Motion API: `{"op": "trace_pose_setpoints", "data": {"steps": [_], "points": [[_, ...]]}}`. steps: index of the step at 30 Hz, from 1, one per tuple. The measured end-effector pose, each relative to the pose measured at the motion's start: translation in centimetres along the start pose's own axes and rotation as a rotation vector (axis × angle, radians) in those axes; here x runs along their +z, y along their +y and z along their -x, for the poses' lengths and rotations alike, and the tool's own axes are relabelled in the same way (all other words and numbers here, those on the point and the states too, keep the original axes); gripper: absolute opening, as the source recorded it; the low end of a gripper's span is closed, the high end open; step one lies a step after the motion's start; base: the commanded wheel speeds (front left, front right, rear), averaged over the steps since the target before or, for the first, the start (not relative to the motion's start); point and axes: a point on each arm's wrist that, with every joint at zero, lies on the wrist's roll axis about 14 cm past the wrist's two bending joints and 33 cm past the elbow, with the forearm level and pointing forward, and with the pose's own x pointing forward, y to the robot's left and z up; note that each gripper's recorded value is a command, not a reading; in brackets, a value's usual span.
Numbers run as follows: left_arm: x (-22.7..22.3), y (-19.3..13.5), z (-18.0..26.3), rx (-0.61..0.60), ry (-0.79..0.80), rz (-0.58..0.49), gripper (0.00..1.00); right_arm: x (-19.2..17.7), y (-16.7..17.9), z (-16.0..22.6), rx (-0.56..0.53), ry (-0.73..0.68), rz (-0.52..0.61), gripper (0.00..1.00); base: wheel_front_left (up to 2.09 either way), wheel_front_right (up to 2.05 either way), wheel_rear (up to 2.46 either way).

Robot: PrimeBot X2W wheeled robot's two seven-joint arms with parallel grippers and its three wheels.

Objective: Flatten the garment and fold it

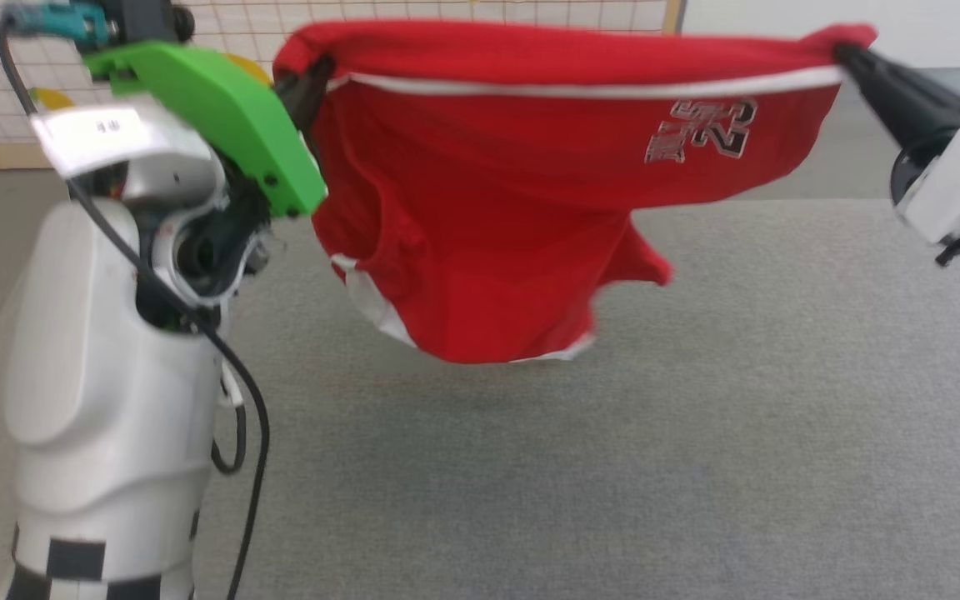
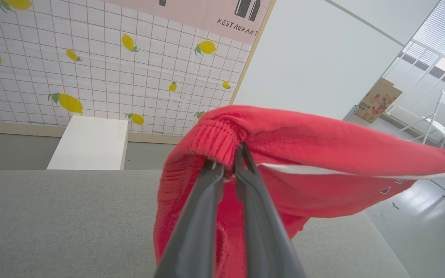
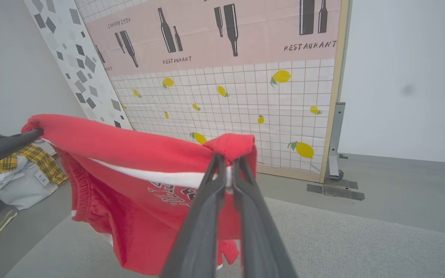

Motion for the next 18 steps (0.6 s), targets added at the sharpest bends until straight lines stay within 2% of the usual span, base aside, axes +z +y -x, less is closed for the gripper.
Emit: {"op": "trace_pose_setpoints", "data": {"steps": [8,18], "points": [[1.6,-0.2,-3.8,-0.005,0.036,-0.021,0.0,2.8,-1.2,-1.2,-0.035,-0.046,-0.001,0.0,0.0,0.0,0.0],[2.5,3.0,-12.4,0.072,-0.002,-0.081,0.0,4.1,-3.8,-9.2,-0.087,-0.052,0.053,0.0,0.0,0.0,0.0]]}}
